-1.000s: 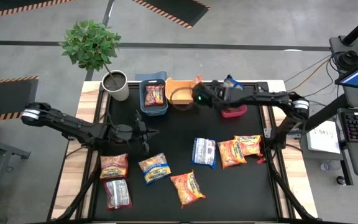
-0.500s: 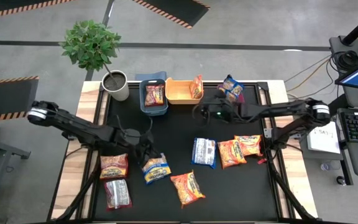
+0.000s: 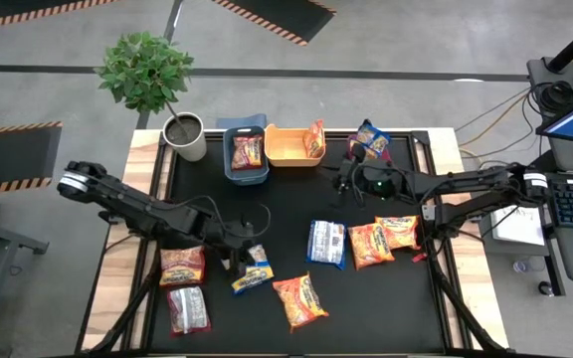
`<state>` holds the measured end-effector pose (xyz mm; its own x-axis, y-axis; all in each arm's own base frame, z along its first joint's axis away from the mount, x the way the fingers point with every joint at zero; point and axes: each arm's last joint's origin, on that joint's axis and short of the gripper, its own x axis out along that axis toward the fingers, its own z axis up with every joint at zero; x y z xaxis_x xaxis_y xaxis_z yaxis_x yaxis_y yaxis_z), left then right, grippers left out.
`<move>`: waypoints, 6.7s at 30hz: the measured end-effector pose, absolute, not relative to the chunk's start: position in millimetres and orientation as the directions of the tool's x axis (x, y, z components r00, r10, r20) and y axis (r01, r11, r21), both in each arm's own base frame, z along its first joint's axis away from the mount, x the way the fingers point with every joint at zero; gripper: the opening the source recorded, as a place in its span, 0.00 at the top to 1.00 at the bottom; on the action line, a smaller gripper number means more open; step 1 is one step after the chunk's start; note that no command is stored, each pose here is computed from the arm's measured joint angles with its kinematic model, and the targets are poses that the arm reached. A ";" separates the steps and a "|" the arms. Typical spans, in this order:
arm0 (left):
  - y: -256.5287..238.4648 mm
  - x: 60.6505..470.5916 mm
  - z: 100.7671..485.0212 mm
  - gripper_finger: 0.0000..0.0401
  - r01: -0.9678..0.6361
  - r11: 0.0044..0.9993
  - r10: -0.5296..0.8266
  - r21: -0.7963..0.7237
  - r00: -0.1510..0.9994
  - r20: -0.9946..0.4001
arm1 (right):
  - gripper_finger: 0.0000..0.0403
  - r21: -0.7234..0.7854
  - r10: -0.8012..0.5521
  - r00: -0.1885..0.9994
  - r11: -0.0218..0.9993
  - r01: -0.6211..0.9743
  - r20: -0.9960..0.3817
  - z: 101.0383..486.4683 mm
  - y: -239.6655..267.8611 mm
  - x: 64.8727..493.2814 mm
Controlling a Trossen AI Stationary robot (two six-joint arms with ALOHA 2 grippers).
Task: Sort Maruchan noodles
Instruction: Put the blue noodle pack into the red bin
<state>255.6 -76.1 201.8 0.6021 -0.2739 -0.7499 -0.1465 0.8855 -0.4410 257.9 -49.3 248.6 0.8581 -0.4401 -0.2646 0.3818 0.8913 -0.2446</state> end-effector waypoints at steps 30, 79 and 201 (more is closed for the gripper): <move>-79.9 263.4 163.3 0.42 -0.263 0.933 -0.139 -0.246 0.367 -0.920 | 0.81 -0.246 -0.443 0.854 0.891 0.383 -0.274 246.1 -50.5 257.7; -21.1 289.5 171.8 1.00 -0.282 0.946 0.308 0.157 0.645 -0.699 | 0.81 -0.046 -0.391 0.870 0.917 0.397 -0.301 239.9 -49.4 261.7; -28.6 207.2 223.8 0.83 0.024 1.000 -0.024 -0.003 0.954 -0.300 | 0.85 -0.458 -0.529 0.260 0.842 0.286 -0.808 332.6 -71.3 261.3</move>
<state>207.2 -28.6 223.8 0.9538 -0.0242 -0.2996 0.0243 0.9997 -0.0033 261.3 -71.3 332.6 0.2605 -0.5286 -0.8080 0.2856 0.8416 -0.4585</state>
